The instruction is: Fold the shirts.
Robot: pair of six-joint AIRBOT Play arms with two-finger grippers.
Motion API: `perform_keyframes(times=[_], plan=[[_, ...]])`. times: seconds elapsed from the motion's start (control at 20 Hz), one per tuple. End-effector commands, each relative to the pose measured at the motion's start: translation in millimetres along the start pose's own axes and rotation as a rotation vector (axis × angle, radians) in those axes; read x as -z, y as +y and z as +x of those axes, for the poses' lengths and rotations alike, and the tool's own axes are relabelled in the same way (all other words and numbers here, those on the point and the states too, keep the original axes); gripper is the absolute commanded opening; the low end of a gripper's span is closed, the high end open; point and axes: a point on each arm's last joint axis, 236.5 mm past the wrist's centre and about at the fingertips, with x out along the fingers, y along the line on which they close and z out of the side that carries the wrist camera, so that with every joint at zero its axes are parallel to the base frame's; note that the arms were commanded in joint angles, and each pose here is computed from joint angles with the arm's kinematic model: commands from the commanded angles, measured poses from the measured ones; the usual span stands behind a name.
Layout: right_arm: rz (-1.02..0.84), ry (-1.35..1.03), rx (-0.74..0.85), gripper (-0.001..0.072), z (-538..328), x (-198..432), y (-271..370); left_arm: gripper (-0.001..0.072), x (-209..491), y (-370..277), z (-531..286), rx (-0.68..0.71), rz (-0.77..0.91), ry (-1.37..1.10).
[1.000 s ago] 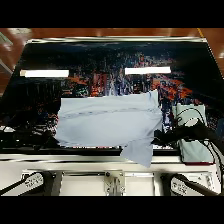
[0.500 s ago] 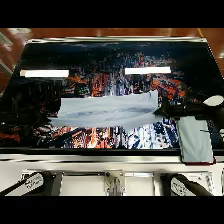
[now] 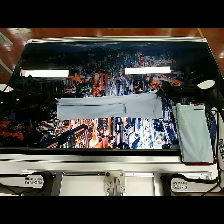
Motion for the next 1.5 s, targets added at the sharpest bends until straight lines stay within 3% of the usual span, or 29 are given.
perform_keyframes(times=[0.0, 0.15, 0.2, 0.25, 0.3, 0.35, 0.45, 0.5, 0.55, 0.7, 1.05, 1.2, 1.35, 1.4, 1.45], plan=[[0.051, 0.007, 0.04, 0.0065, 40.6, -2.9, -26.9, 0.0045, -10.7, 12.2, 34.8, -0.005, -0.082, 0.046], [0.084, 0.054, 0.06, 0.0094, 60.8, 8.4, -46.4, 0.0081, -10.4, 18.7, 48.1, -0.008, -0.091, 0.07], [0.085, 0.049, 0.063, 0.0203, 61.9, 7.3, -48.8, 0.0089, -9.5, 20.5, 49.2, -0.011, -0.092, 0.074], [0.072, 0.045, 0.062, 0.0286, 60.1, 5.7, -49.0, 0.0221, -9.7, 22.0, 48.5, -0.014, -0.093, 0.074], [0.053, 0.039, 0.059, 0.0413, 55.0, 3.2, -48.4, 0.0444, -9.4, 23.0, 46.8, -0.011, -0.098, 0.076], [0.033, 0.037, 0.055, 0.0506, 47.1, 1.0, -48.4, 0.0493, -6.4, 24.5, 42.9, -0.008, -0.101, 0.094], [-0.014, 0.037, 0.094, 0.0522, 22.5, -3.1, -61.3, 0.0492, -0.6, 27.7, 30.0, 0.004, -0.11, 0.138], [-0.035, 0.041, 0.149, 0.0643, 6.3, -4.0, -76.2, 0.0487, 3.0, 27.7, 22.0, 0.015, -0.121, 0.165], [-0.036, 0.052, 0.203, 0.0665, -7.0, -2.6, -91.3, 0.048, 6.1, 27.6, 13.0, 0.024, -0.137, 0.189], [-0.005, 0.127, 0.263, 0.0672, -17.4, 13.4, -118.3, 0.0462, 10.8, 19.7, -6.5, 0.042, -0.136, 0.211], [0.001, 0.169, 0.132, 0.0672, 50.4, 29.5, -87.8, 0.0443, 12.0, -34.8, -35.7, 0.052, 0.01, 0.152], [0.004, 0.212, 0.134, 0.0662, 72.3, 45.2, -83.3, 0.0443, 16.9, -55.2, -38.1, 0.061, 0.058, 0.148], [0.025, 0.197, 0.115, 0.0156, 75.9, 43.0, -75.5, 0.0442, 20.2, -79.7, -27.8, 0.084, 0.102, 0.142], [0.044, 0.181, 0.094, 0.0061, 73.3, 38.3, -70.6, 0.0407, 18.8, -89.1, -21.3, 0.091, 0.12, 0.127], [0.055, 0.161, 0.077, 0.0061, 69.2, 32.7, -65.5, 0.0308, 17.1, -98.2, -14.5, 0.094, 0.138, 0.11]])
